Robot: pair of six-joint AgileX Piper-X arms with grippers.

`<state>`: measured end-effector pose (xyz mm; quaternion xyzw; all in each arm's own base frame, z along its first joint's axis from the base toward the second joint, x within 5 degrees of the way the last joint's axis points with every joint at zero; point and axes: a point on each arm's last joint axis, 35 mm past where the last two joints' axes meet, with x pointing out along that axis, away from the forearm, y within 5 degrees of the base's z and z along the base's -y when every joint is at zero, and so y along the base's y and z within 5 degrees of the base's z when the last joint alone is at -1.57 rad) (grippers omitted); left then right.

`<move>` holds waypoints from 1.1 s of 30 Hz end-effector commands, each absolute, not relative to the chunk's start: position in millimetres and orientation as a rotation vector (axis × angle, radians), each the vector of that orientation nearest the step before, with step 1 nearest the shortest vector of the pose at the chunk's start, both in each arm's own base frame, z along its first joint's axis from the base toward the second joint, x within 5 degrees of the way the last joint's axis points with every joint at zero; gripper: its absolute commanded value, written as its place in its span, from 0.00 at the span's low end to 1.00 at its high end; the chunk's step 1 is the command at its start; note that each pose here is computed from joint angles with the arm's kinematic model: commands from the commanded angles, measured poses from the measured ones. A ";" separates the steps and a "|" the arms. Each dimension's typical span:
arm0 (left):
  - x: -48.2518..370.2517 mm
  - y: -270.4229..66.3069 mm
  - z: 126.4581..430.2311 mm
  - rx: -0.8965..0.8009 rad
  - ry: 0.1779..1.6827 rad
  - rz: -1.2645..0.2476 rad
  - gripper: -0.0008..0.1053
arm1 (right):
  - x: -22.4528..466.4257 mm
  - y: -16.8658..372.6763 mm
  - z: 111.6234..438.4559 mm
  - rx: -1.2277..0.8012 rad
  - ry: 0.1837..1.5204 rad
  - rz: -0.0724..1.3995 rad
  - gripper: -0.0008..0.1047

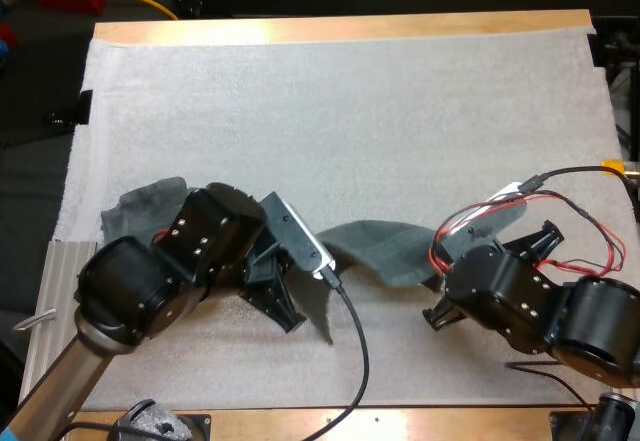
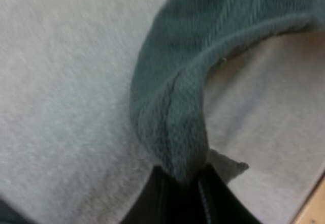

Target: Pick towel from pile, fold and stack

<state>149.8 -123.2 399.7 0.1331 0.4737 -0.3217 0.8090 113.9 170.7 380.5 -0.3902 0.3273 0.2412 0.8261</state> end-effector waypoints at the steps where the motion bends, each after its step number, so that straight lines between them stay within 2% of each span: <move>1: 145.3 -120.3 402.8 0.260 1.025 -0.686 0.01 | 109.8 167.4 389.2 -0.824 0.680 0.502 0.02; 9: 120.3 -125.3 410.5 0.220 1.022 -0.736 0.01 | 90.9 165.4 399.7 -0.848 0.701 0.551 0.02; 23: 87.2 -136.8 402.7 0.364 1.054 -0.598 0.01 | 52.0 168.6 393.5 -0.830 0.757 0.636 0.02; 33: 93.4 -138.1 378.9 0.445 1.034 -0.484 0.01 | 55.7 171.7 362.2 -0.923 0.725 0.532 0.02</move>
